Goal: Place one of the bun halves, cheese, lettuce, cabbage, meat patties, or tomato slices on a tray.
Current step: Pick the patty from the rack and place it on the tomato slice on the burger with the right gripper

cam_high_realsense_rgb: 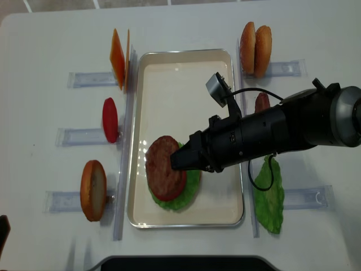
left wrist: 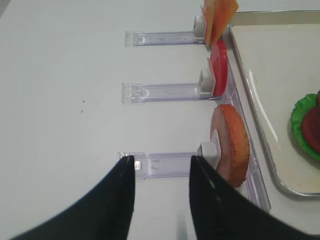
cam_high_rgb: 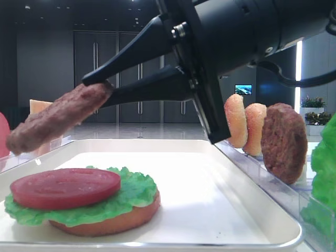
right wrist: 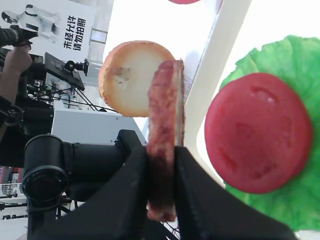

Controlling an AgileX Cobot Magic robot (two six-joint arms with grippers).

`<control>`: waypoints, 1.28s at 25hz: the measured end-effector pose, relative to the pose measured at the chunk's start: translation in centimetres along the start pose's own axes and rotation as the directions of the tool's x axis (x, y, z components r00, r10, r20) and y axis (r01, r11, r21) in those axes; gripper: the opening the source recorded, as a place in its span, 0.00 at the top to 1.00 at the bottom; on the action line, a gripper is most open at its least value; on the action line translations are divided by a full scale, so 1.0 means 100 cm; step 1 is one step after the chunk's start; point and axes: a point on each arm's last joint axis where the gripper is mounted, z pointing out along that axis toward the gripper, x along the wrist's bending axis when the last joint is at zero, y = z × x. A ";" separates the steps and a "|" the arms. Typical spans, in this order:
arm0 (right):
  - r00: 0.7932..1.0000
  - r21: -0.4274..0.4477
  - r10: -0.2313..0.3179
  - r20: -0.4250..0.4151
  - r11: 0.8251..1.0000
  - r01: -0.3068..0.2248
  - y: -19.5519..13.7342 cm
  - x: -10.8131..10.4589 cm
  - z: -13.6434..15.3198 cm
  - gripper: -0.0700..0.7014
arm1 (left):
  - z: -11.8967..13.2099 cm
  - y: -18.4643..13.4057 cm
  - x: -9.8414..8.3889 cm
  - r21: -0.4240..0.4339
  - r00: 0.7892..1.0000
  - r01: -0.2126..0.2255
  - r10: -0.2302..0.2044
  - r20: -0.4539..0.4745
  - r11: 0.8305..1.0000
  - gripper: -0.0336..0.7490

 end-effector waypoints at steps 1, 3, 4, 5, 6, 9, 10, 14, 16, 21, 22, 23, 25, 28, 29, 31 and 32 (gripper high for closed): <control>1.000 0.000 -0.005 -0.004 1.000 0.005 0.001 0.000 0.000 0.76 | 0.000 0.000 0.000 0.000 1.000 0.000 0.000 0.000 1.000 0.60; 1.000 0.001 -0.011 -0.007 1.000 0.011 0.001 0.000 0.001 0.76 | 0.000 0.000 0.000 0.000 1.000 0.000 0.000 0.000 1.000 0.60; 1.000 0.002 -0.013 -0.008 1.000 0.013 0.001 0.000 0.001 0.76 | 0.000 0.000 0.000 0.000 1.000 0.000 0.000 0.000 1.000 0.60; 1.000 0.002 -0.014 -0.007 1.000 0.014 0.001 0.000 0.001 0.76 | 0.000 0.000 0.000 0.000 1.000 0.000 0.000 0.000 1.000 0.60; 1.000 0.003 -0.014 -0.007 1.000 0.014 0.001 0.000 0.001 0.76 | 0.000 0.000 0.000 0.000 1.000 0.000 0.000 0.000 1.000 0.60; 1.000 0.004 -0.016 -0.010 1.000 0.016 0.001 0.000 0.001 0.76 | 0.000 0.000 0.000 0.000 1.000 0.000 0.000 0.000 1.000 0.60; 1.000 0.006 -0.015 -0.010 1.000 0.015 0.000 -0.001 0.002 0.76 | 0.000 0.000 0.000 0.000 1.000 0.000 0.000 0.000 1.000 0.60; 1.000 0.026 0.011 -0.011 1.000 -0.010 -0.002 -0.009 0.006 0.76 | 0.000 0.000 0.000 0.000 1.000 0.000 0.000 0.000 1.000 0.60; 1.000 0.030 0.016 -0.008 0.999 -0.016 -0.003 -0.012 0.007 0.76 | 0.000 0.000 0.000 0.000 1.000 0.000 0.000 0.000 1.000 0.60; 1.000 0.031 0.010 -0.009 0.999 -0.010 -0.003 -0.012 0.007 0.76 | 0.000 0.000 0.000 0.000 1.000 0.000 0.000 0.000 1.000 0.60; 1.000 0.031 0.007 -0.009 0.999 -0.007 -0.003 -0.012 0.007 0.76 | 0.000 0.000 0.000 0.000 1.000 0.000 0.000 0.000 1.000 0.60; 1.000 0.031 0.005 -0.009 1.000 -0.005 -0.003 -0.012 0.007 0.76 | 0.000 0.000 0.000 0.000 1.000 0.000 0.000 0.000 1.000 0.60; 1.000 0.031 -0.001 -0.009 1.000 0.001 -0.003 -0.012 0.007 0.76 | 0.000 0.000 0.000 0.000 1.000 0.000 0.000 0.000 1.000 0.60; 1.000 0.031 -0.007 -0.009 1.000 0.007 -0.003 -0.012 0.007 0.76 | 0.000 0.000 0.000 0.000 1.000 0.000 0.000 0.000 1.000 0.60; 1.000 0.031 -0.008 -0.009 0.999 0.008 -0.003 -0.012 0.008 0.76 | 0.000 0.000 0.000 0.000 1.000 0.000 0.000 0.000 1.000 0.60; 1.000 0.035 -0.004 -0.012 0.999 0.005 -0.004 -0.013 0.008 0.76 | 0.000 0.000 0.000 0.000 1.000 0.000 0.000 0.000 1.000 0.60; 1.000 0.038 0.001 -0.013 0.999 0.000 -0.004 -0.014 0.009 0.76 | 0.000 0.000 0.000 0.000 1.000 0.000 0.000 0.000 1.000 0.60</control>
